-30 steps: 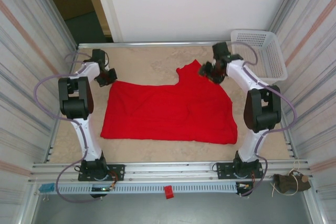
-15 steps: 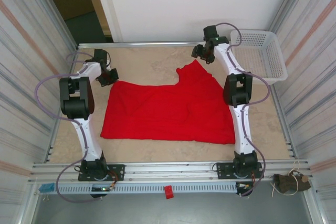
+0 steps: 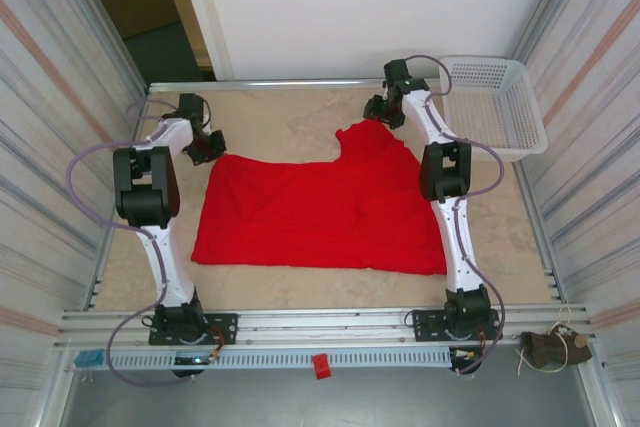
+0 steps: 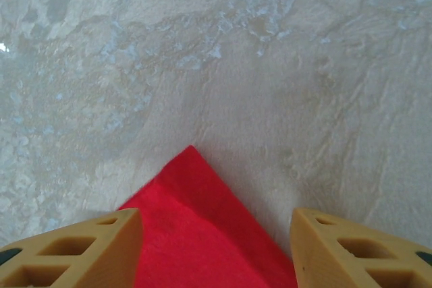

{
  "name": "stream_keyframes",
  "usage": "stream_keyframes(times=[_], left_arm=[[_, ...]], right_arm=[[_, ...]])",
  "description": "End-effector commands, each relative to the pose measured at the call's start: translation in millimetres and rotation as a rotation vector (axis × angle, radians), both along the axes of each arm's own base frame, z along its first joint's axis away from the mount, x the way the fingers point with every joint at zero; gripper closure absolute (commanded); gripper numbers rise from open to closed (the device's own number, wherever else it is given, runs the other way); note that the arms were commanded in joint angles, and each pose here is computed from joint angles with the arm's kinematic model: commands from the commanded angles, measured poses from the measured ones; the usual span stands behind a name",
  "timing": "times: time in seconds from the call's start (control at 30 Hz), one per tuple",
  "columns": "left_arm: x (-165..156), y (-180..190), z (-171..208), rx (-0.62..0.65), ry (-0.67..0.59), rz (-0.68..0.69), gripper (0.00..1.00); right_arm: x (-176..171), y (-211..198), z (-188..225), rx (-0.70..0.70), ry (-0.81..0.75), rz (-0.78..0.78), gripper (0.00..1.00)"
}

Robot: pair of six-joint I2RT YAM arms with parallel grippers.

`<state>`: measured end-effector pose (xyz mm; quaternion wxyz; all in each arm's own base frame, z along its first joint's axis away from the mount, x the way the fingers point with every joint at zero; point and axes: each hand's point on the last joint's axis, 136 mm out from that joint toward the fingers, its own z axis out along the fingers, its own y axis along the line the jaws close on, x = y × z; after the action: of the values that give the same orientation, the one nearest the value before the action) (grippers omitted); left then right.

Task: Fold the inside-out t-shirt

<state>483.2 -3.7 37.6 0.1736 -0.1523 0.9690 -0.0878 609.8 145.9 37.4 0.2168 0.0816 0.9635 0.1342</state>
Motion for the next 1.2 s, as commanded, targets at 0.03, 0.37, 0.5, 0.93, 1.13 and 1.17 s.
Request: stream_keyframes(times=[0.03, 0.37, 0.5, 0.93, 1.13, 1.17], left_arm=[[2, -4, 24, -0.017, -0.043, 0.006, 1.0], [8, -3, 24, -0.02, -0.045, 0.01, 1.0], [16, 2, 35, -0.03, -0.068, 0.013, 1.0], [7, -2, 79, -0.096, -0.163, 0.012, 1.0], [-7, 1, 78, -0.132, -0.162, 0.044, 1.0], [-9, 2, 78, -0.141, -0.167, 0.051, 1.0]], right_arm=[[4, 14, -8, 0.017, -0.011, 0.05, 0.5], [15, 5, 13, 0.166, -0.028, -0.016, 1.0], [23, -7, 64, 0.236, -0.101, -0.042, 1.0], [-35, -5, 196, 0.356, -0.27, -0.022, 1.0], [-90, -3, 209, 0.38, -0.281, -0.023, 1.0], [-99, -3, 210, 0.377, -0.281, -0.024, 1.0]])
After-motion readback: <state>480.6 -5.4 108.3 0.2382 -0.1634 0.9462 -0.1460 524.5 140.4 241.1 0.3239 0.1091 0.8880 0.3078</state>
